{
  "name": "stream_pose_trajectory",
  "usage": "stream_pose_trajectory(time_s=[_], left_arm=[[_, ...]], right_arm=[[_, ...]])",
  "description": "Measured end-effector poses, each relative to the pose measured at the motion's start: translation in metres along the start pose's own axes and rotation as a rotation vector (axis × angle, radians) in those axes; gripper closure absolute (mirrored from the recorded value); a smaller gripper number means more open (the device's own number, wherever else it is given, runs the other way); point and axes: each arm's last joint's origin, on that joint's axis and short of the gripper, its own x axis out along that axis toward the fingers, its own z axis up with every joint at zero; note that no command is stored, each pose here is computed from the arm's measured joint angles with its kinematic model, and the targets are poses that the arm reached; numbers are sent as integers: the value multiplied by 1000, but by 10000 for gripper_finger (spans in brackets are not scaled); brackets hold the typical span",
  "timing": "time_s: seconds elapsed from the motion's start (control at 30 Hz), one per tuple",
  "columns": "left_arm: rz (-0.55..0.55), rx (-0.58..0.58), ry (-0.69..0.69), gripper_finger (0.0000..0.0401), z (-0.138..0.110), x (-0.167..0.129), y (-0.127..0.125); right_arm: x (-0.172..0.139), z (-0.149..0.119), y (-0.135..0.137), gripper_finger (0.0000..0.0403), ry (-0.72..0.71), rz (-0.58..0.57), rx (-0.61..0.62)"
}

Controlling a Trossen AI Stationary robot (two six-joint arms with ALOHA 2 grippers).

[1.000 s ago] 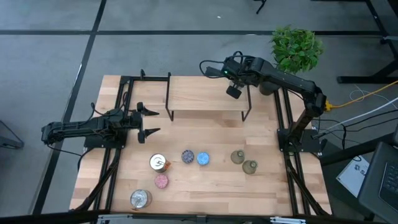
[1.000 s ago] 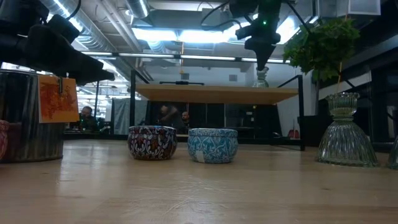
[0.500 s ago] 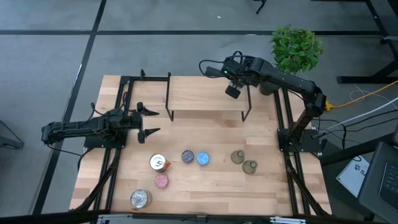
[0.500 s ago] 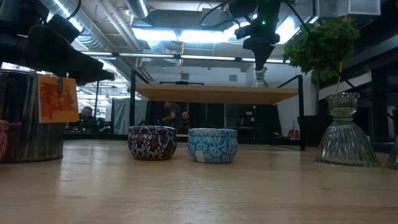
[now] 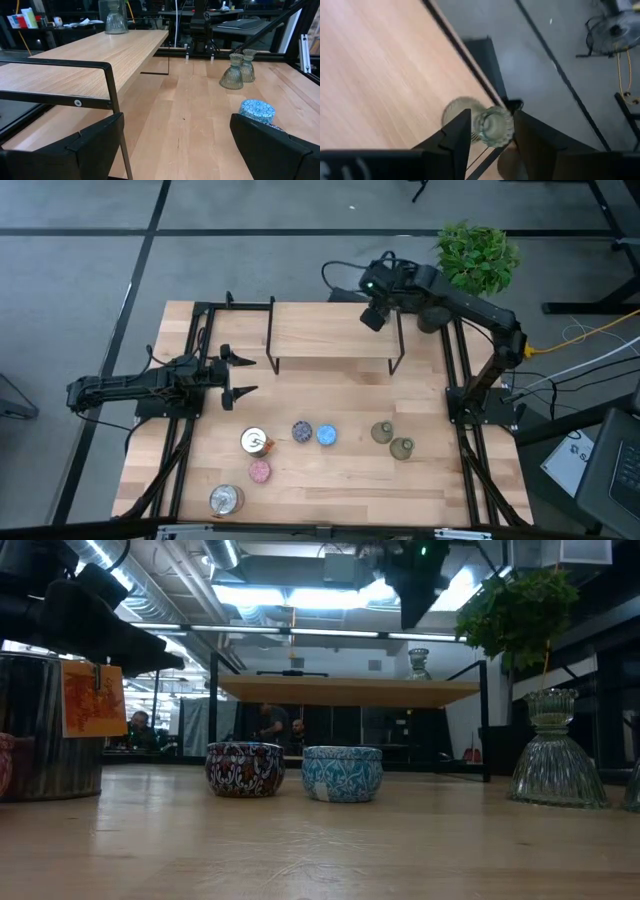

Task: Pick & Place candle stick holders
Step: Put the top transparent glass candle holder on the shelf aligned with the other transparent glass candle holder

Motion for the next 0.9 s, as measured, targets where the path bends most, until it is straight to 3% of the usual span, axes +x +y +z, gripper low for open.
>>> stream_pose_trajectory(time_s=[0.37,0.6,0.9], left_arm=[[0,0,0,38,0,0,0],[0,0,0,38,0,0,0],[0,0,0,38,0,0,0]], right_arm=[[-62,-11,-3,249,-122,207,82],[-83,-27,25,249,-56,351,50],[-114,-45,70,249,-58,452,-32]])
